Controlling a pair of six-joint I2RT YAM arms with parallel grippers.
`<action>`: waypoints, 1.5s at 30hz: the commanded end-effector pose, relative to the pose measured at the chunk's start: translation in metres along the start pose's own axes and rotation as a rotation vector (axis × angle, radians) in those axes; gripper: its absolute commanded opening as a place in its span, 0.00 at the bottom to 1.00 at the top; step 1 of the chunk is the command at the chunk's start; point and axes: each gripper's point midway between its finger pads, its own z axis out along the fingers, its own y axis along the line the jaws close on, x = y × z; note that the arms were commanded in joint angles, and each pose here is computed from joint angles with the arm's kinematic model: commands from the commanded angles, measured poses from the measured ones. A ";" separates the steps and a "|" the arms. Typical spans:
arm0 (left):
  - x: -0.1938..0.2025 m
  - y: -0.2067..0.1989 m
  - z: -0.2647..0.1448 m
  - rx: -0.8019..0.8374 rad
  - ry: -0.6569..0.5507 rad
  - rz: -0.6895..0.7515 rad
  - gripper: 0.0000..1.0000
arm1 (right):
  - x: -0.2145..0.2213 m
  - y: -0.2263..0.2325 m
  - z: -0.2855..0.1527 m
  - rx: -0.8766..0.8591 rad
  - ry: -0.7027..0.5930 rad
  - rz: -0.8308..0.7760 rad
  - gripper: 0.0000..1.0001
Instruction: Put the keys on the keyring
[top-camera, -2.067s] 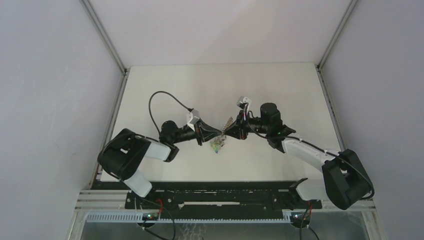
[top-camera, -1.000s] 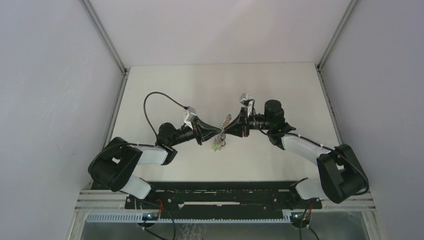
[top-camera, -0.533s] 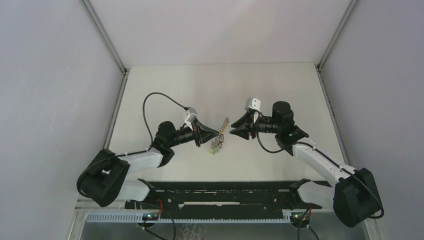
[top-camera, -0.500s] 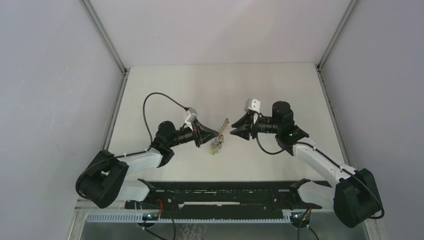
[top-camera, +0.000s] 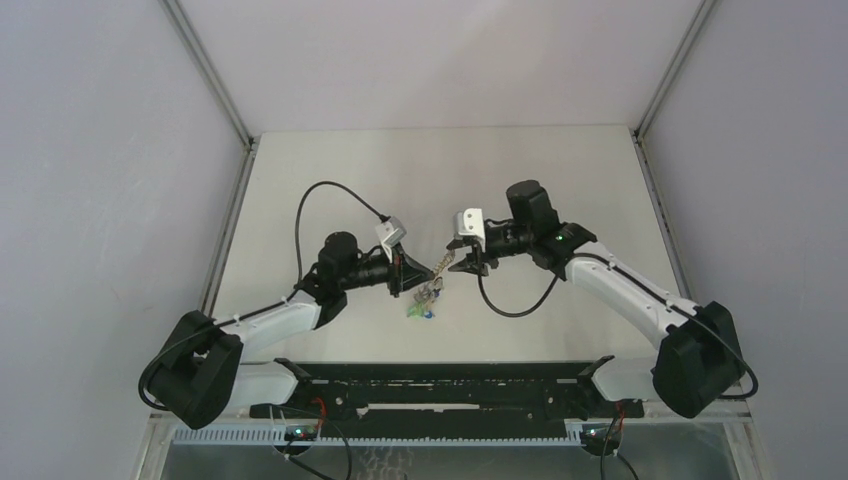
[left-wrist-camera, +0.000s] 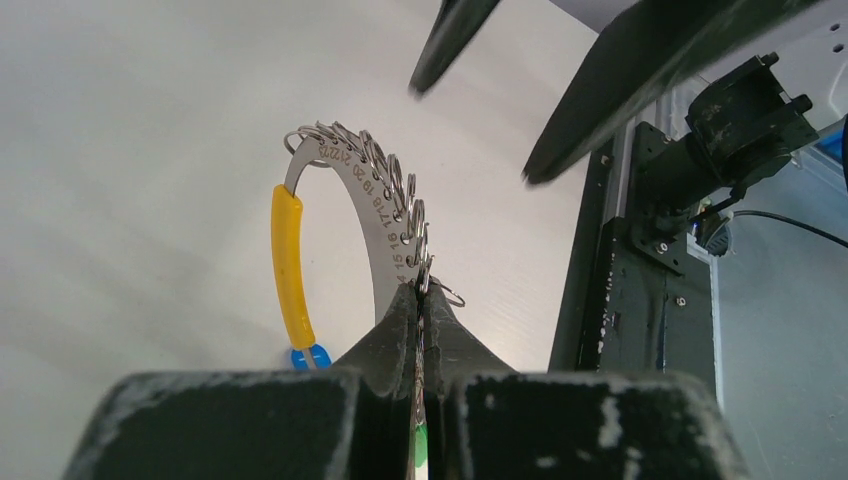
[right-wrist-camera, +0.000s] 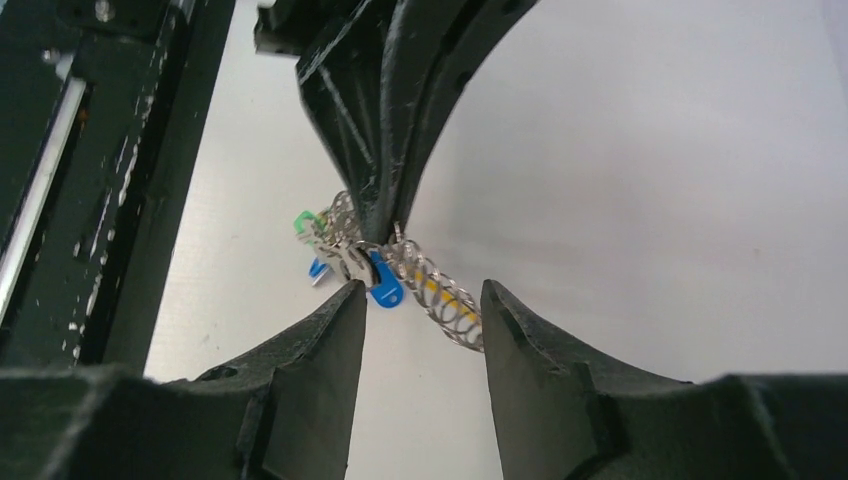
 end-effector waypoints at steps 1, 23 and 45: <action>-0.040 -0.015 0.003 0.062 -0.066 0.103 0.00 | 0.016 0.011 0.011 -0.090 0.086 -0.092 0.47; -0.034 -0.032 0.008 0.152 -0.011 0.098 0.00 | 0.021 0.007 0.030 -0.120 0.113 -0.179 0.47; -0.036 -0.040 0.006 0.196 -0.025 0.155 0.00 | 0.035 -0.005 0.028 -0.152 0.090 -0.061 0.32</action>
